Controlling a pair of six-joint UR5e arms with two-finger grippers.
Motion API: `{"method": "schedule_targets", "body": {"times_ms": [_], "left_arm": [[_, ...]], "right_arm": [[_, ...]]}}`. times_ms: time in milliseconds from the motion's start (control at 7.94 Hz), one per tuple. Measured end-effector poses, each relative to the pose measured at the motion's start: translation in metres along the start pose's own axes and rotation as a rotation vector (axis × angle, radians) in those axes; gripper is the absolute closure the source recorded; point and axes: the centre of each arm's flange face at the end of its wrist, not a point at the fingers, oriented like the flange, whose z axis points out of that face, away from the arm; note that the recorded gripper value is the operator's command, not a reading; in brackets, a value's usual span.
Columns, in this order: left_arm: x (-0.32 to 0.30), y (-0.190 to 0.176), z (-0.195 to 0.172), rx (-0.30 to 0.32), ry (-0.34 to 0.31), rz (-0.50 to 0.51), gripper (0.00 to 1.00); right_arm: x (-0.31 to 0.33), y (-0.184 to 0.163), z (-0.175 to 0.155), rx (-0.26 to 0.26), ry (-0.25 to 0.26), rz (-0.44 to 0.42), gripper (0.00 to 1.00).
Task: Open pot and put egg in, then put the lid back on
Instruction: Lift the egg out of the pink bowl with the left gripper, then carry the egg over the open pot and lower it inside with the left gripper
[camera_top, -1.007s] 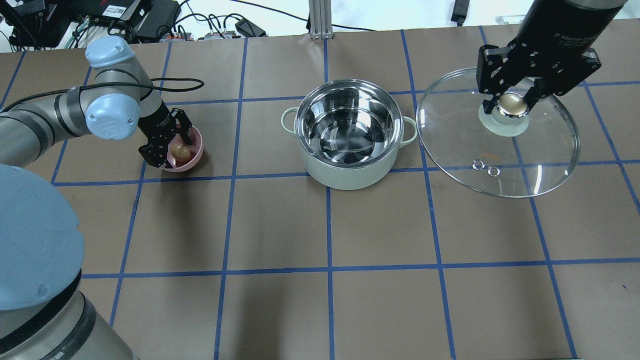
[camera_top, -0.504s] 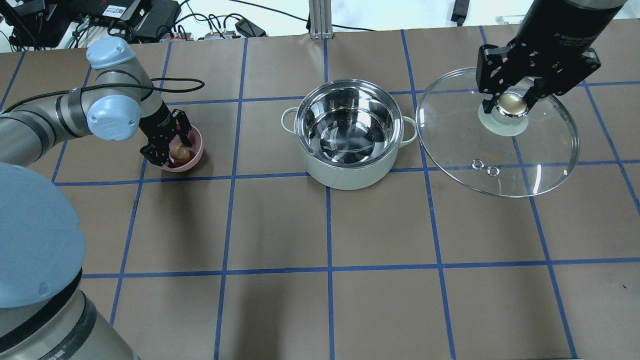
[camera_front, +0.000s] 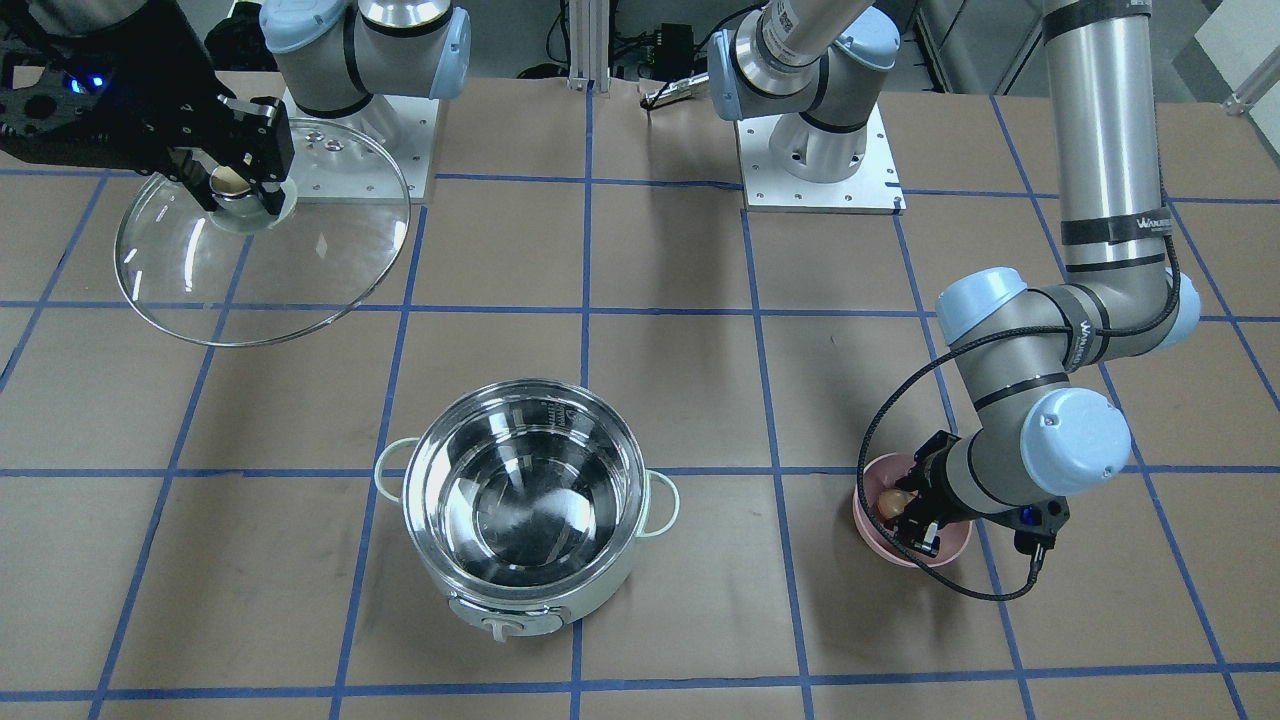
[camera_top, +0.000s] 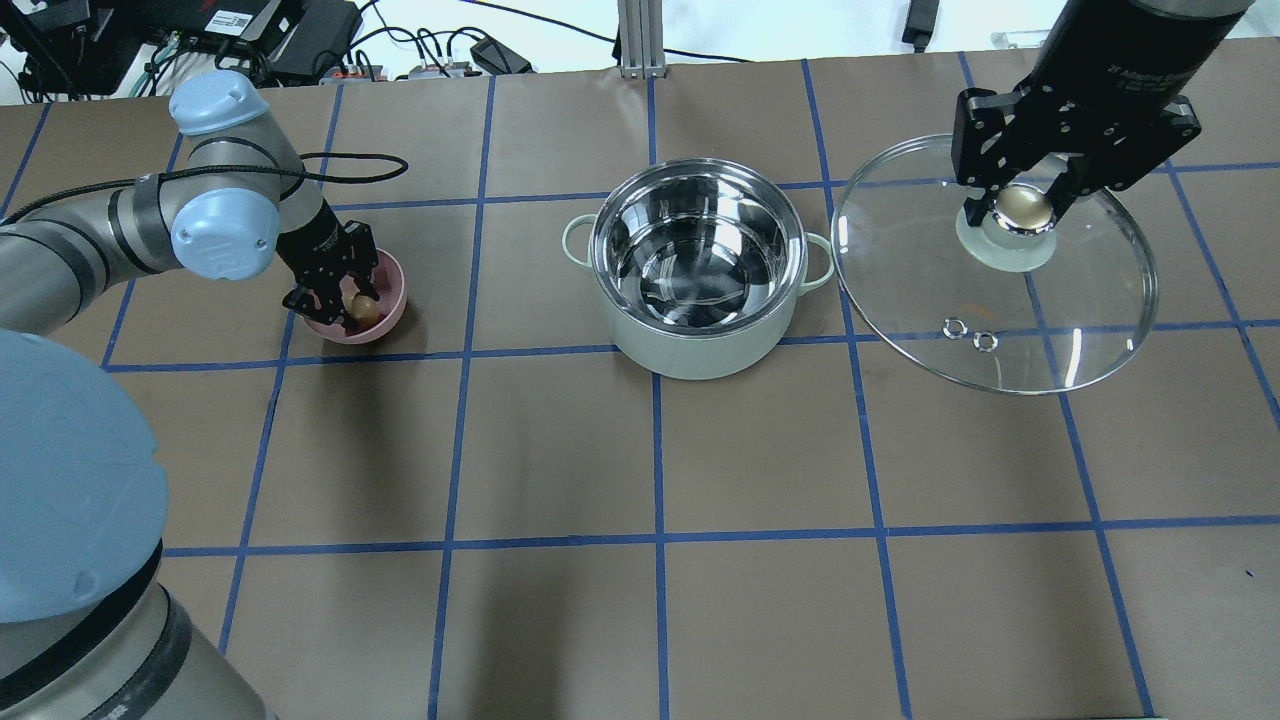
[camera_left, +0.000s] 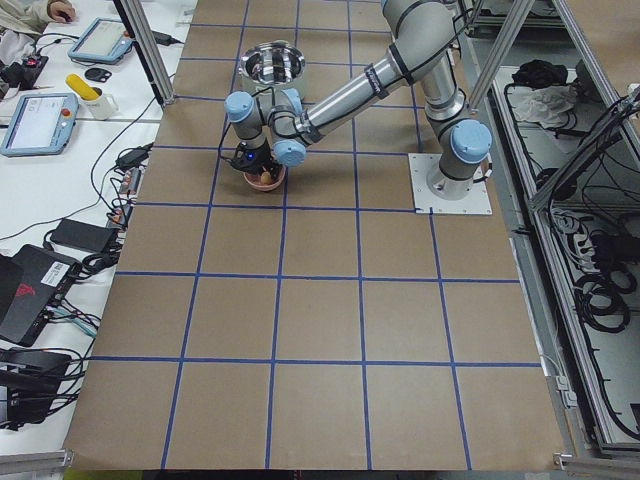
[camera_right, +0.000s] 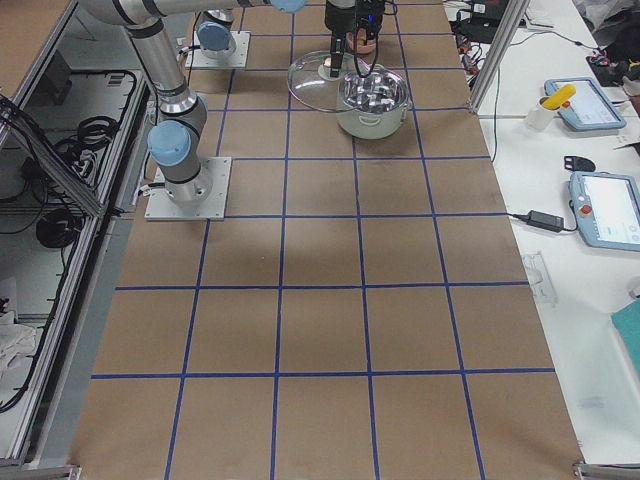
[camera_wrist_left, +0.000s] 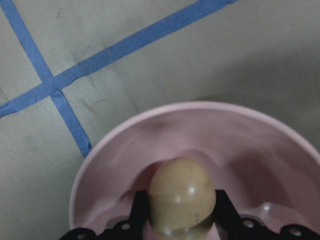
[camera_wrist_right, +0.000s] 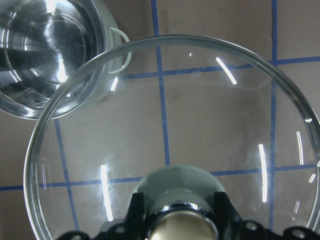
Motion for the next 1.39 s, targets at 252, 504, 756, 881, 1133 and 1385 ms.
{"method": "schedule_targets", "body": {"times_ms": [252,504,756,881,1133,1385], "left_arm": [[-0.001,0.001,-0.003,0.001,0.003,0.001,0.68],[-0.002,0.001,-0.01,0.006,0.014,0.009,0.79],[-0.006,0.004,-0.034,0.023,0.035,0.036,0.88],[-0.012,0.008,-0.052,0.026,0.037,0.046,0.88],[-0.026,0.024,-0.099,0.035,0.045,0.064,0.87],[-0.018,0.08,-0.156,0.046,0.088,0.134,0.87]], "right_arm": [[0.0,0.0,0.0,0.0,0.0,0.0,0.61],[0.0,0.0,0.0,0.0,0.0,0.0,0.61],[0.0,0.0,0.0,0.0,0.0,0.0,0.61],[0.0,0.0,0.0,0.0,0.001,0.0,0.61],[0.0,0.0,0.0,0.0,0.002,0.0,0.61],[0.0,0.0,0.0,0.001,0.004,0.0,0.61]]}}
